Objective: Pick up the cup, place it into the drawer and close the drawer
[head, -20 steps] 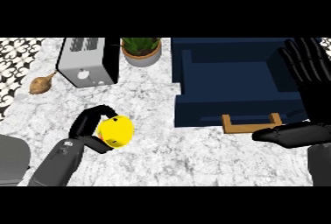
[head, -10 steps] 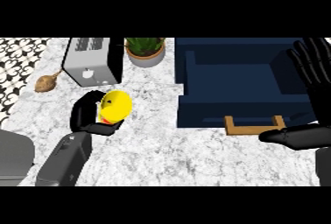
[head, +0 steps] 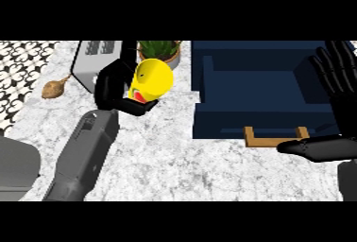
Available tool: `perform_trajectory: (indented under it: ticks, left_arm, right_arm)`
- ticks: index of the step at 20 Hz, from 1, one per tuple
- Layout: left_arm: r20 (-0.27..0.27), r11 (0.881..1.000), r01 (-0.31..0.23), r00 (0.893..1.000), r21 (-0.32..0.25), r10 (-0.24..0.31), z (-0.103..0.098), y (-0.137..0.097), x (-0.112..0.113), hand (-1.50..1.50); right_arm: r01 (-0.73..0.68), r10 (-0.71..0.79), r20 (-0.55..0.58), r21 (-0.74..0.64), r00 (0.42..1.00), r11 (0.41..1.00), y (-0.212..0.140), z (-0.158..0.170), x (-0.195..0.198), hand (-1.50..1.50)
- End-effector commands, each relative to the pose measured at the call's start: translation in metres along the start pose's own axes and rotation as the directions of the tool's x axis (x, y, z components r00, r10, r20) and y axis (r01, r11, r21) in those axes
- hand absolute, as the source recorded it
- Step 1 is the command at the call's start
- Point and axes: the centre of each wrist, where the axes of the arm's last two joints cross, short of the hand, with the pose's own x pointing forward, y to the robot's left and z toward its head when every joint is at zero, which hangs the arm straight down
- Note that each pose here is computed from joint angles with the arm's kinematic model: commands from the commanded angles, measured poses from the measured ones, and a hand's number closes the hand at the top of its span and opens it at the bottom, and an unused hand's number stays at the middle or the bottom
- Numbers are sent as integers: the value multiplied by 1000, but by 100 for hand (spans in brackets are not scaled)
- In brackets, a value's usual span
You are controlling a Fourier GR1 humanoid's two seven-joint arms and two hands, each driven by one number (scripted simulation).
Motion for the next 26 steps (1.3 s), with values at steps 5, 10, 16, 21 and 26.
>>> perform_trajectory:
  ticks: [5,10,16,21,26]
  left_arm:
    - [5,996,45,999,-71,-45,-77,-86,51,150]
    - [-8,992,89,996,-88,-90,-129,-119,83,150]
    - [-162,986,147,974,-78,-158,-159,-163,104,150]
    - [-265,966,241,929,-94,-258,-146,-162,74,150]
    - [-338,945,272,886,-179,-319,-135,-158,56,150]
  right_arm:
    - [-11,11,-3,-5,1000,1000,-15,-13,-2,-150]
    - [-13,13,22,0,1000,1000,16,-16,-2,-150]
    - [6,-7,18,17,1000,1000,2,-12,-9,-150]
    - [21,-21,43,14,999,1000,0,0,-2,-150]
    - [35,-38,53,51,998,998,8,-14,-7,-150]
